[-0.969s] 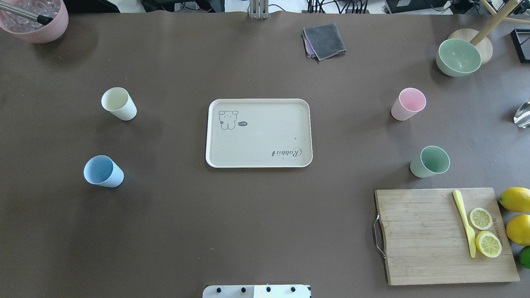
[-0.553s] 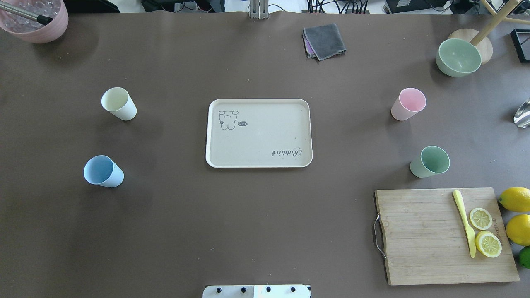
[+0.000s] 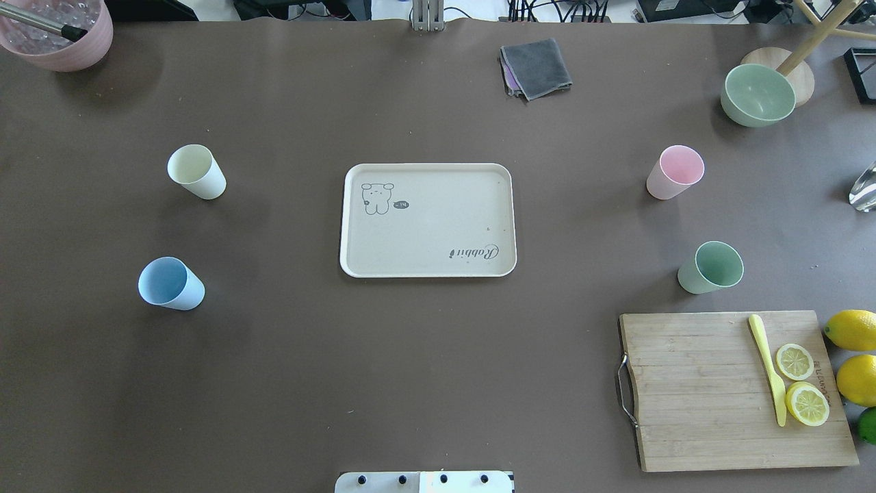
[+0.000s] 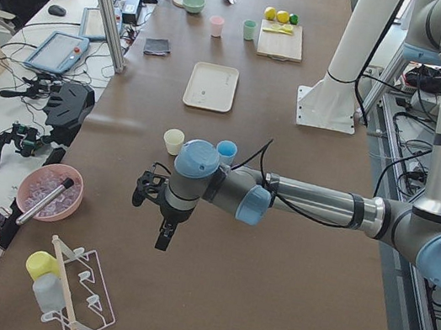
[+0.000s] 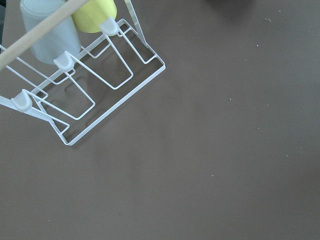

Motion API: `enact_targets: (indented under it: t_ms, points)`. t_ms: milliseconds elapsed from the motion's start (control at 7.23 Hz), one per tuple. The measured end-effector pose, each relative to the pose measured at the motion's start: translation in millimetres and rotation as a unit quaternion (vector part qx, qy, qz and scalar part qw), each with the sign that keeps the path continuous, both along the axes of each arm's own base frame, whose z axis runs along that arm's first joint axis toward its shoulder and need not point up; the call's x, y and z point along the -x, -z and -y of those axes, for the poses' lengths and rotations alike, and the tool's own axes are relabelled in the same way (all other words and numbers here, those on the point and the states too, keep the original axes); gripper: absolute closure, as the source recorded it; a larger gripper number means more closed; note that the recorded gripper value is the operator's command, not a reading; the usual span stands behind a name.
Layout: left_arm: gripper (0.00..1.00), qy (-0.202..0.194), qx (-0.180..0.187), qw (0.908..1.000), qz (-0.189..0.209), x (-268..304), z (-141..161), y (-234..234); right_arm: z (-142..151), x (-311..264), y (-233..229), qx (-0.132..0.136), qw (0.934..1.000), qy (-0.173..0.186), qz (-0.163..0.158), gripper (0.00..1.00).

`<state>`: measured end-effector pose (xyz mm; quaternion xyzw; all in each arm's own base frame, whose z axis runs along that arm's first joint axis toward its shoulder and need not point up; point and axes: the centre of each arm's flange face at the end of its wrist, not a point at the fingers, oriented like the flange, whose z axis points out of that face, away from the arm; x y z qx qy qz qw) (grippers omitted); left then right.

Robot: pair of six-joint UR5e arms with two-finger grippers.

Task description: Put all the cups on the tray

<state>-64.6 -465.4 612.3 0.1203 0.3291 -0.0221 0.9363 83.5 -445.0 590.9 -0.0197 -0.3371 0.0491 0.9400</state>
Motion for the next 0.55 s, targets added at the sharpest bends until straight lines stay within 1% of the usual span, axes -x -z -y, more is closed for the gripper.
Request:
enact_targets:
  t_ms: [415,553]
  points:
    - [0.02,0.0,-0.001,1.0,0.0,-0.2,1.0,0.7,0.8,0.2,0.8,0.0,1.0,-0.002,0.001,0.0]
    - [0.02,-0.001,-0.004,1.0,0.0,-0.5,2.8,3.0,2.9,1.0,6.5,-0.005,1.0,-0.002,0.007,0.0]
